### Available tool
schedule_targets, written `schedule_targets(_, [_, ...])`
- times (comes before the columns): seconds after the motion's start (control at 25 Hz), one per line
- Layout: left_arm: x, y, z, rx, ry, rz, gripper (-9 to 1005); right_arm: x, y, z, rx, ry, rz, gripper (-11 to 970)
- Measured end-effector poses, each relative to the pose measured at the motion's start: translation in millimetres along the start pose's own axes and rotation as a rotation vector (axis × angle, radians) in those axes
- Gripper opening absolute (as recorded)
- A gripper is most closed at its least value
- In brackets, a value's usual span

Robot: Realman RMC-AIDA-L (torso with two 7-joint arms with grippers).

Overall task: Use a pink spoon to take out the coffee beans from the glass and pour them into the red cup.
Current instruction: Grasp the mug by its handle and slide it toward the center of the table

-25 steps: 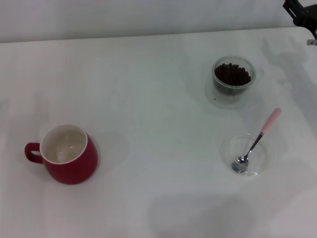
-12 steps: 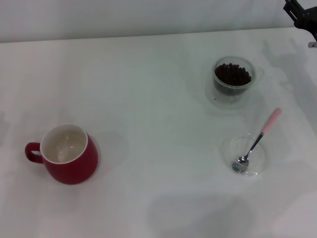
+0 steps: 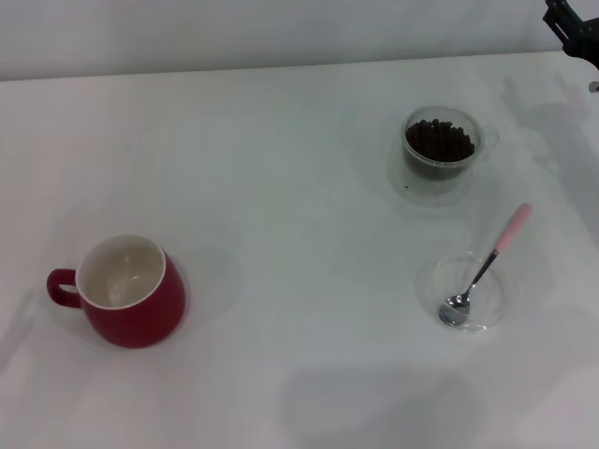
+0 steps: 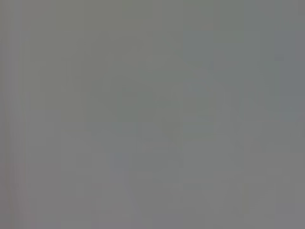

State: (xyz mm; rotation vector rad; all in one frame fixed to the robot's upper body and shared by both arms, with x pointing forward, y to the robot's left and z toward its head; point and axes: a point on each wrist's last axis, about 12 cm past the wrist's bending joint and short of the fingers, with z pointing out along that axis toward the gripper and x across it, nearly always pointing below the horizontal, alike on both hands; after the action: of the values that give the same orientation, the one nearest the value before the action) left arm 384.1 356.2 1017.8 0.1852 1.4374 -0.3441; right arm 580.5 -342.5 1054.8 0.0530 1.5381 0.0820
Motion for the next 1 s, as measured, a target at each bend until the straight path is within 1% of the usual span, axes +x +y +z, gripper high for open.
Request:
schedule_targets(0.04, [-0.2, 0.2, -3.7, 0.014, 0.015, 0.009, 887, 0.0, -0.5, 0.1, 0.003, 0.001, 0.001, 868])
schedule_targets(0.12, [-1.1, 2.1, -14.2, 0.079, 0.08, 0.04, 887, -0.5, -1.5, 1.1, 0.011, 0.002, 0.003, 868])
schedule_targets(0.2, [-1.4, 3.0, -19.6, 0.124, 0.125, 0.05, 887, -0.9, -2.3, 2.1, 0.02, 0.003, 0.005, 867])
schedule_targets(0.36, [-0.8, 5.8, -24.1, 0.172, 0.191, 0.08, 888, -0.5, -2.2, 2.3, 0.024, 0.006, 0.006, 867])
schedule_targets(0.52, [-0.2, 10.9, -18.7, 0.225, 0.25, 0.13, 888, 0.2, -1.7, 2.1, 0.024, 0.008, 0.006, 867])
schedule_targets(0.68, [0.6, 14.7, -11.4, 0.23, 0.267, 0.162, 888, 1.8, -1.8, 0.6, 0.027, 0.013, 0.007, 867])
schedule_targets(0.84, [6.5, 13.7, -3.4, 0.224, 0.282, 0.202, 888, 4.0, -1.5, -1.7, 0.029, 0.018, 0.017, 867])
schedule_targets(1.0, [12.2, 11.0, 1.8, 0.226, 0.298, 0.209, 887, 7.3, -1.1, -5.2, 0.03, 0.028, 0.048, 867])
